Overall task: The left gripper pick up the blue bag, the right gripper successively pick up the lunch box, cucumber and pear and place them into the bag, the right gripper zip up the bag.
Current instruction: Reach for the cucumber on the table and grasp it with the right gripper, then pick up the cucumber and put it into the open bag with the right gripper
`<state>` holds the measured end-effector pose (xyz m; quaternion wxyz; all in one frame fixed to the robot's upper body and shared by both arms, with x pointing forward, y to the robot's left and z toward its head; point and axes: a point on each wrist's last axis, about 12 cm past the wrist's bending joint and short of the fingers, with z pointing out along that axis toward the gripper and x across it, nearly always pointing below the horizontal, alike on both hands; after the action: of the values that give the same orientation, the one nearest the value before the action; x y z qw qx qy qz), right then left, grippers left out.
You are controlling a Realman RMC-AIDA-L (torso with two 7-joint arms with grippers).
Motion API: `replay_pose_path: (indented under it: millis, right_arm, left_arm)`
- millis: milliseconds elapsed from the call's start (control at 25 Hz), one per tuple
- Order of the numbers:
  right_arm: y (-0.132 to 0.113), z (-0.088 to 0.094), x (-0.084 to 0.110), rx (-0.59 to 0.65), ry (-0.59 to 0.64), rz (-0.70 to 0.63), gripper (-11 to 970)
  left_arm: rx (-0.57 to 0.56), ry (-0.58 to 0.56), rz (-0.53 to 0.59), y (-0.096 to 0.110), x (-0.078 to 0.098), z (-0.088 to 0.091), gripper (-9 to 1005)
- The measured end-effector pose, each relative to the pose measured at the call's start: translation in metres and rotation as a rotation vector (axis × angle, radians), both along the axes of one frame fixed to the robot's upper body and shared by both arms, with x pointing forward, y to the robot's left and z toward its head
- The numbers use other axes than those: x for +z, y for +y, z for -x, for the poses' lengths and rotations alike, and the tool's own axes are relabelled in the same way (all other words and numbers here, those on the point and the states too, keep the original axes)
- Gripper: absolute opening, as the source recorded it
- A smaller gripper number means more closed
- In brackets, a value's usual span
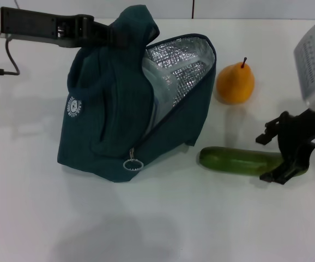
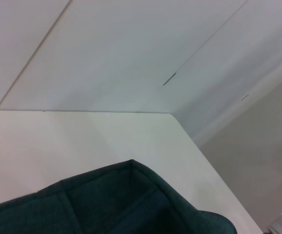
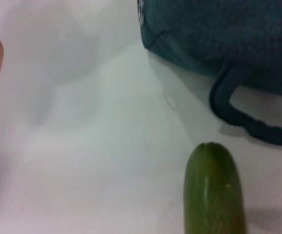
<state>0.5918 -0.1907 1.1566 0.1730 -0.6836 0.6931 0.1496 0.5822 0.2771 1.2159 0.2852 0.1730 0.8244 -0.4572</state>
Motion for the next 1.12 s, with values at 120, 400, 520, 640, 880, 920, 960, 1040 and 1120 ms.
replay_pose_path:
  millis: [120, 400, 520, 640, 880, 920, 960, 1040, 1120]
  right_arm:
    - [0.003, -0.001, -0.008, -0.002, -0.006, 0.007, 842]
    - [0.007, -0.002, -0.021, -0.015, -0.009, 0.007, 837]
    - [0.008, -0.002, -0.022, -0.016, 0.000, 0.000, 830]
    - [0.008, -0.002, -0.023, -0.022, 0.001, -0.001, 809]
    - [0.006, -0.001, -0.025, -0.044, 0.013, 0.004, 767]
    - [0.006, -0.001, -0.025, -0.047, 0.016, 0.005, 760]
    - [0.006, -0.001, -0.025, -0.048, 0.018, 0.007, 753]
    - [0.006, -0.001, -0.025, -0.051, 0.022, 0.008, 739]
    - [0.006, 0.000, -0.025, -0.051, 0.024, 0.007, 675]
  left_arm:
    - [-0.002, 0.000, -0.002, -0.001, 0.000, -0.001, 45]
    - [-0.006, -0.002, -0.003, -0.002, 0.000, -0.001, 45]
    - [-0.008, -0.004, -0.003, -0.002, 0.000, -0.001, 45]
    - [-0.008, -0.004, -0.003, -0.003, 0.000, -0.001, 45]
    - [-0.010, -0.002, 0.000, -0.002, -0.002, 0.000, 45]
    - [-0.010, -0.003, -0.001, -0.002, -0.002, 0.000, 45]
    - [-0.010, -0.004, -0.001, -0.002, -0.001, 0.000, 45]
    - [-0.010, -0.005, -0.002, -0.002, -0.001, 0.000, 45]
    - [-0.010, -0.005, -0.002, -0.002, -0.002, 0.001, 44]
